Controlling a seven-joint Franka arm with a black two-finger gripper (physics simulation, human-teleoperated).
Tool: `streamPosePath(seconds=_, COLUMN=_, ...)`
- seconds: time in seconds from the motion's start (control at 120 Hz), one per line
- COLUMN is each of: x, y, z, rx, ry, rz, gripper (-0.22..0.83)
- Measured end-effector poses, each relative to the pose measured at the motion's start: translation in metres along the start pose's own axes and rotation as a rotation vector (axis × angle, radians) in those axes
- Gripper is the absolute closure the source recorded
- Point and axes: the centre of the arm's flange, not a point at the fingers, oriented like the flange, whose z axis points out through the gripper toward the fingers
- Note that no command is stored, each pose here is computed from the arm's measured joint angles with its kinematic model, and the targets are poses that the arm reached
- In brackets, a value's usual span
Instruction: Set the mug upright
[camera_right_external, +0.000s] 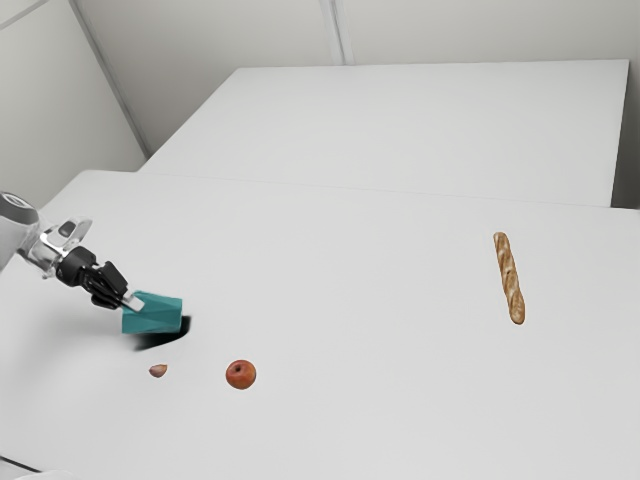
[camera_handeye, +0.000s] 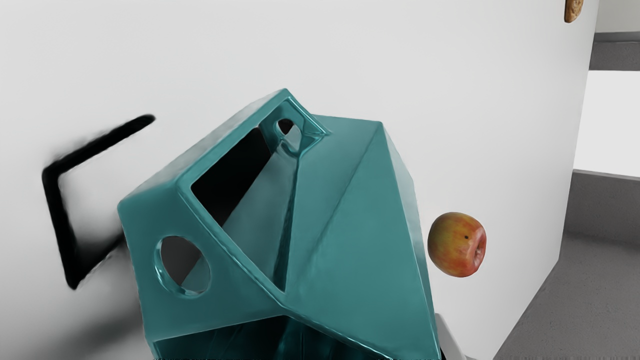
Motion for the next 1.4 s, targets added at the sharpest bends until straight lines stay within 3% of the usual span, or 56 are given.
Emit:
streamPosePath(seconds=0.192, x=0.002, y=0.007, z=-0.002, rx=0.011, ry=0.002, rz=0.024, gripper=0.77)
streamPosePath(seconds=0.367, x=0.011, y=0.047, z=-0.007, rx=0.081, ry=-0.014, rz=0.091, gripper=0.78)
streamPosePath(seconds=0.592, x=0.035, y=0.128, z=0.009, rx=0.357, ry=-0.183, rz=0.179, gripper=0.78)
streamPosePath(seconds=0.833, x=0.054, y=0.162, z=0.045, rx=0.596, ry=-0.326, rz=0.125, gripper=0.78)
streamPosePath(seconds=1.4, x=0.088, y=0.242, z=0.147, rx=0.852, ry=-0.344, rz=0.118, gripper=0.78)
